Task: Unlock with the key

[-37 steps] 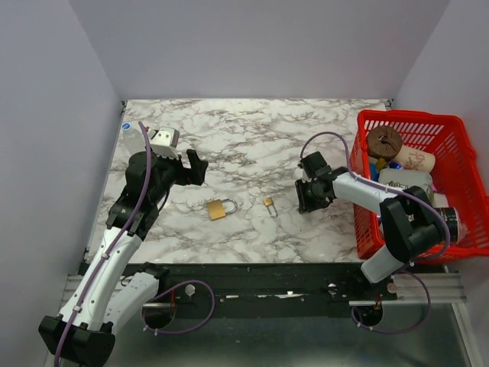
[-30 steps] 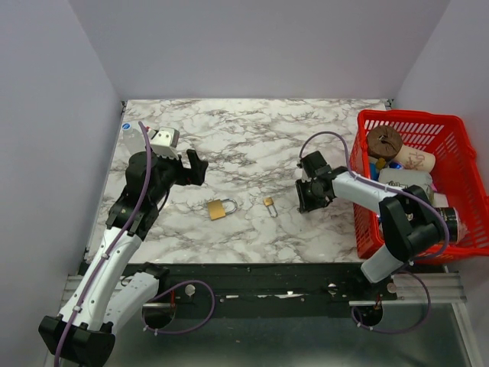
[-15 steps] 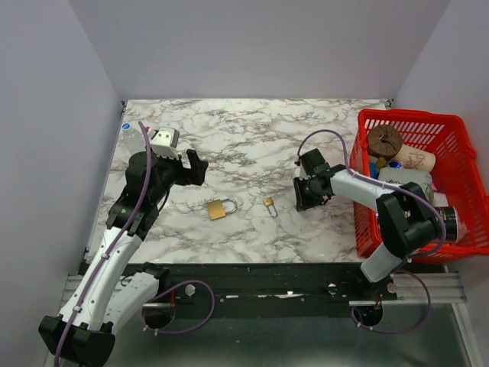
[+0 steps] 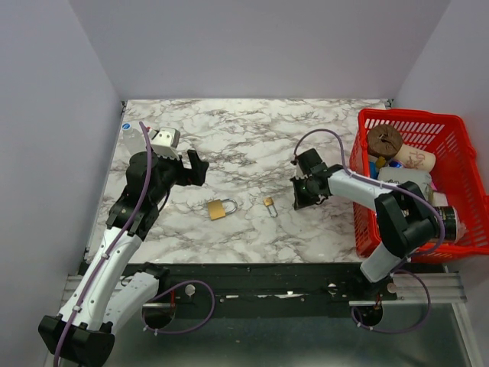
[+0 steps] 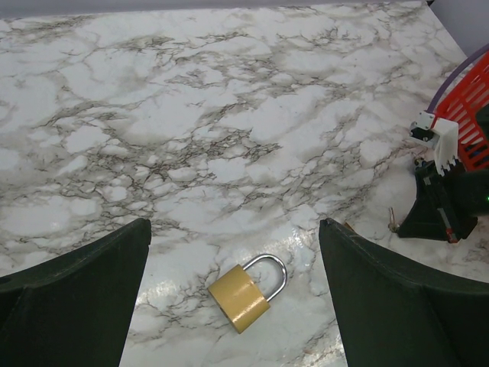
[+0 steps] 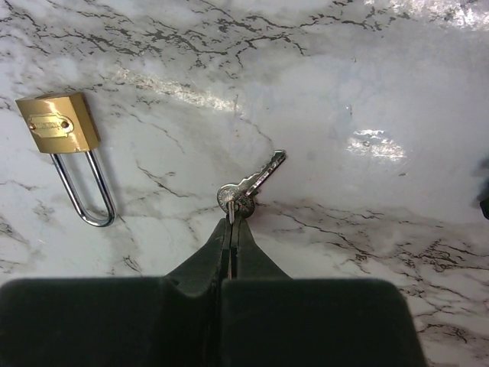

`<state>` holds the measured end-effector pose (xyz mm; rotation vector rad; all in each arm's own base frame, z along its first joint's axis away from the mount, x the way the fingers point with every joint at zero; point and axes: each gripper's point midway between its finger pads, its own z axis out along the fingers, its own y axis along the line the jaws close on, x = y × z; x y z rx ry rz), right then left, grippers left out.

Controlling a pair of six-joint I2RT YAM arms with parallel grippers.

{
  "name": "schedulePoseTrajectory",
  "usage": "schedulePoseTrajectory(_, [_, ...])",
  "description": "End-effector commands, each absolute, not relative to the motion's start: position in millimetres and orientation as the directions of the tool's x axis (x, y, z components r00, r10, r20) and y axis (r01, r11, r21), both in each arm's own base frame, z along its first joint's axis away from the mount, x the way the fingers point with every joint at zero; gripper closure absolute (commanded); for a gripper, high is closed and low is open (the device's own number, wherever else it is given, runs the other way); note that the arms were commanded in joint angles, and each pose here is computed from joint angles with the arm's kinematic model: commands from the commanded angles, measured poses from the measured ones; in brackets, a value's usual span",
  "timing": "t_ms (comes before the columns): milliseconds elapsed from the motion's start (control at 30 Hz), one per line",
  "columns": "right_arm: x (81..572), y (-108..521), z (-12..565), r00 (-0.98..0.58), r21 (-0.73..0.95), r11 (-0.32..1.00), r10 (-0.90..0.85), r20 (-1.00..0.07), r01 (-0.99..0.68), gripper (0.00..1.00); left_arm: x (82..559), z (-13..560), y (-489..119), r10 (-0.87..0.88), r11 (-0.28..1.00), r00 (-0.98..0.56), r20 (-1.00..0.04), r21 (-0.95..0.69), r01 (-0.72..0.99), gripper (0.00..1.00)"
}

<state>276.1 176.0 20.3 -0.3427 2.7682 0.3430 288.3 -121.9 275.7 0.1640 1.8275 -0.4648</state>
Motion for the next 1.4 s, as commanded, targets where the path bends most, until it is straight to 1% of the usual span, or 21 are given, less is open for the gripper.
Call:
schedulePoseTrajectory(0, [268.6,184.0,31.9,-0.908,0.210,0.926,-0.227,-0.353,-0.313,0.99,286.0,273.6,-128.6,-0.120,0.896,-0.316,-0.941,-0.240,0.374,0.01])
schedulePoseTrajectory(33, [271.0,187.5,42.2,-0.897,0.217,0.921,-0.227,-0.378,-0.325,0.99,285.6,273.6,-129.3,-0.118,0.894,-0.316,-0.941,-0.239,0.379,0.01])
schedulePoseTrajectory(233, [267.5,196.6,78.4,-0.865,0.238,0.900,-0.234,-0.444,-0.366,0.99,281.4,278.6,-137.8,-0.113,0.868,-0.299,-0.947,-0.241,0.434,0.01])
schedulePoseTrajectory(333, [264.8,206.6,110.0,-0.826,0.259,0.875,-0.236,-0.512,-0.410,0.99,275.2,281.9,-148.5,-0.102,0.832,-0.288,-0.952,-0.241,0.500,0.01])
schedulePoseTrajectory(400, [261.1,220.8,139.6,-0.784,0.294,0.833,-0.239,-0.573,-0.469,0.99,270.9,287.2,-157.5,-0.102,0.798,-0.263,-0.959,-0.237,0.554,0.01])
schedulePoseTrajectory(467, [256.4,234.5,161.8,-0.759,0.336,0.788,-0.239,-0.605,-0.516,0.99,259.4,294.7,-173.9,-0.105,0.723,-0.238,-0.966,-0.238,0.649,0.01])
schedulePoseTrajectory(500, [252.5,246.5,185.2,-0.737,0.382,0.738,-0.227,-0.636,-0.557,0.99,253.5,296.4,-181.2,-0.103,0.686,-0.235,-0.966,-0.241,0.687,0.01])
schedulePoseTrajectory(567, [248.8,261.7,210.6,-0.710,0.428,0.677,-0.201,-0.675,-0.599,0.99,237.2,302.7,-199.2,-0.097,0.575,-0.216,-0.971,-0.232,0.784,0.01])
schedulePoseTrajectory(633, [239.6,276.6,240.6,-0.684,0.480,0.590,-0.175,-0.709,-0.649,0.99,226.9,302.6,-210.1,-0.101,0.506,-0.229,-0.968,-0.249,0.826,0.01])
schedulePoseTrajectory(667, [238.1,283.9,253.1,-0.663,0.490,0.552,-0.161,-0.731,-0.674,0.99,219.7,308.0,-217.0,-0.112,0.447,-0.207,-0.972,-0.235,0.863,0.01])
schedulePoseTrajectory(733, [228.1,293.5,275.8,-0.649,0.525,0.472,-0.142,-0.748,-0.708,0.99,212.5,307.2,-225.7,-0.120,0.383,-0.235,-0.965,-0.263,0.885,0.01])
schedulePoseTrajectory(800, [220.8,301.1,295.3,-0.623,0.534,0.404,-0.123,-0.773,-0.743,0.99,200.3,313.3,-234.5,-0.126,0.289,-0.215,-0.968,-0.243,0.926,0.01])
schedulePoseTrajectory(900, [211.3,305.4,319.6,-0.591,0.534,0.340,-0.088,-0.802,-0.774,0.99,199.2,323.0,-242.6,-0.177,0.235,-0.213,-0.961,-0.251,0.939,0.01])
schedulePoseTrajectory(1000, [201.2,306.3,335.9,-0.562,0.523,0.281,-0.072,-0.824,-0.804,0.99,200.3,327.0,-250.2,-0.210,0.181,-0.247,-0.946,-0.286,0.941,0.01])
schedulePoseTrajectory(1033, [200.1,305.9,338.5,-0.558,0.522,0.276,-0.066,-0.827,-0.807,0.99,201.1,324.9,-254.3,-0.213,0.158,-0.269,-0.939,-0.305,0.939,0.01])
schedulePoseTrajectory(1067, [198.7,305.7,341.7,-0.551,0.519,0.267,-0.058,-0.832,-0.812,0.99,197.2,330.1,-257.9,-0.237,0.125,-0.253,-0.938,-0.287,0.950,0.01])
schedulePoseTrajectory(1100, [196.5,304.2,346.3,-0.542,0.514,0.262,-0.047,-0.839,-0.817,0.99,193.6,332.8,-261.0,-0.248,0.098,-0.279,-0.928,-0.311,0.945,0.01])
schedulePoseTrajectory(1167, [195.3,303.4,350.5,-0.535,0.510,0.258,-0.035,-0.844,-0.821,0.99,191.0,331.4,-267.5,-0.246,0.070,-0.290,-0.925,-0.315,0.947,0.01])
schedulePoseTrajectory(1300, [196.2,302.1,355.7,-0.527,0.507,0.264,-0.004,-0.850,-0.820,0.99,189.0,328.5,-274.7,-0.237,0.062,-0.286,-0.928,-0.309,0.949,0.01])
schedulePoseTrajectory(1367, [198.7,302.1,355.8,-0.538,0.520,0.275,0.013,-0.843,-0.808,0.99,194.6,328.0,-274.2,-0.246,0.117,-0.231,-0.941,-0.265,0.957,0.01])
